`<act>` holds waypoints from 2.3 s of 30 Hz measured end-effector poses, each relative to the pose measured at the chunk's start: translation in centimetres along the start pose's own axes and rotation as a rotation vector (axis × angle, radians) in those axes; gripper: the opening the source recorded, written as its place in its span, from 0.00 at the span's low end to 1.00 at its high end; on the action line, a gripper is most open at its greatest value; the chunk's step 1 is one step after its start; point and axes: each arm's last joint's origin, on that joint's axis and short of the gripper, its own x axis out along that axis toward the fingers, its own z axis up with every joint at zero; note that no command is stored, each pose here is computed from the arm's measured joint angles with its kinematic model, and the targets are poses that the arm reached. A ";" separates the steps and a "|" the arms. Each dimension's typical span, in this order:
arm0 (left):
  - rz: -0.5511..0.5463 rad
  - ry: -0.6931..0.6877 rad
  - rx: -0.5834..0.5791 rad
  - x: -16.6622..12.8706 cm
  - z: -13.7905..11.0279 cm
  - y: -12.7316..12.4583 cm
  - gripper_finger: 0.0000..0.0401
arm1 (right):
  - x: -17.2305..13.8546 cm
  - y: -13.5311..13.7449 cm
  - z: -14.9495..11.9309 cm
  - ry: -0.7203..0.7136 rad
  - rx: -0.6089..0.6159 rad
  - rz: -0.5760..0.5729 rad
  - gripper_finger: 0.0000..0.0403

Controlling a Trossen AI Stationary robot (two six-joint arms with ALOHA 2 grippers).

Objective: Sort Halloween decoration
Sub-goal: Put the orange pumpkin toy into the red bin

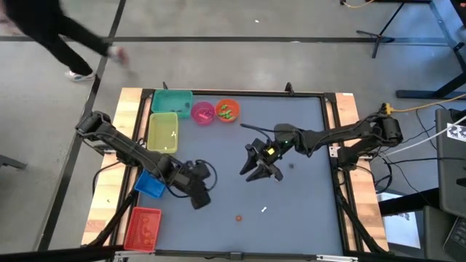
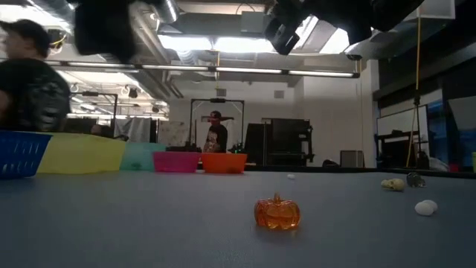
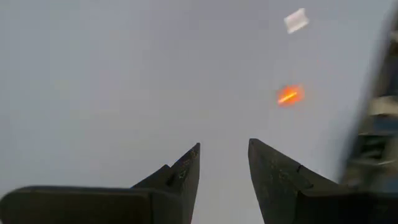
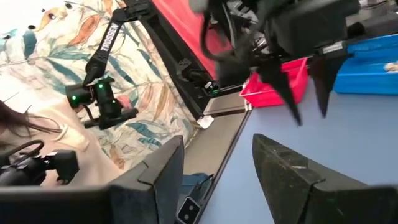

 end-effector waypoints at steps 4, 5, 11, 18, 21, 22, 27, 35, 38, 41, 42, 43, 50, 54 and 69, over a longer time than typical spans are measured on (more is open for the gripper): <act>-0.180 -0.139 0.082 0.1 1.2 -2.0 0.30 | 0.4 0.4 -0.3 0.013 0.001 0.016 0.47; -0.223 -0.176 0.098 0.2 1.5 -2.5 0.30 | 0.5 0.5 -0.4 0.019 0.004 0.017 0.47; -0.391 -0.347 0.231 1.3 2.5 -4.9 0.30 | 0.5 0.5 -0.5 0.030 0.013 0.014 0.47; -0.458 -0.423 0.278 4.4 3.0 -6.0 0.42 | 0.5 0.5 -0.6 0.035 -0.009 0.014 0.47; -0.469 -0.363 0.299 6.4 2.5 -6.0 0.47 | 0.5 0.5 -0.6 0.039 -0.009 0.022 0.47; -0.460 -0.348 0.306 7.0 2.2 -6.0 0.47 | 0.5 0.5 -0.6 0.039 -0.008 0.022 0.47; -0.404 -0.282 0.371 10.2 0.4 -6.0 0.48 | 0.5 0.4 -0.7 0.053 0.003 0.021 0.47; -0.354 -0.259 0.572 14.0 -1.9 -6.0 0.48 | 0.5 0.4 -0.8 0.056 -0.045 0.022 0.47; -0.374 -0.298 0.627 15.1 -2.3 -6.2 0.47 | 0.5 0.3 -0.8 0.055 -0.038 -0.004 0.47; -0.368 -0.317 0.702 15.6 -2.6 -6.2 0.47 | 0.5 0.2 -1.0 0.066 -0.023 -0.022 0.47; -0.360 -0.314 0.725 15.7 -2.6 -6.2 0.47 | 0.5 0.1 -1.1 0.071 -0.019 -0.024 0.47; -0.355 -0.315 0.742 15.7 -2.6 -6.1 0.47 | 0.5 0.1 -1.1 0.076 -0.014 -0.027 0.47; -0.340 -0.321 0.812 15.7 -2.6 -6.0 0.47 | 0.4 -0.1 -1.4 0.092 -0.035 -0.071 0.47; -0.331 -0.308 0.816 15.8 -2.7 -5.9 0.47 | 0.4 -0.3 -1.5 0.091 -0.033 -0.101 0.47; -0.329 -0.275 0.817 17.8 -3.3 -5.3 0.47 | 0.4 -0.3 -1.5 0.085 -0.037 -0.107 0.47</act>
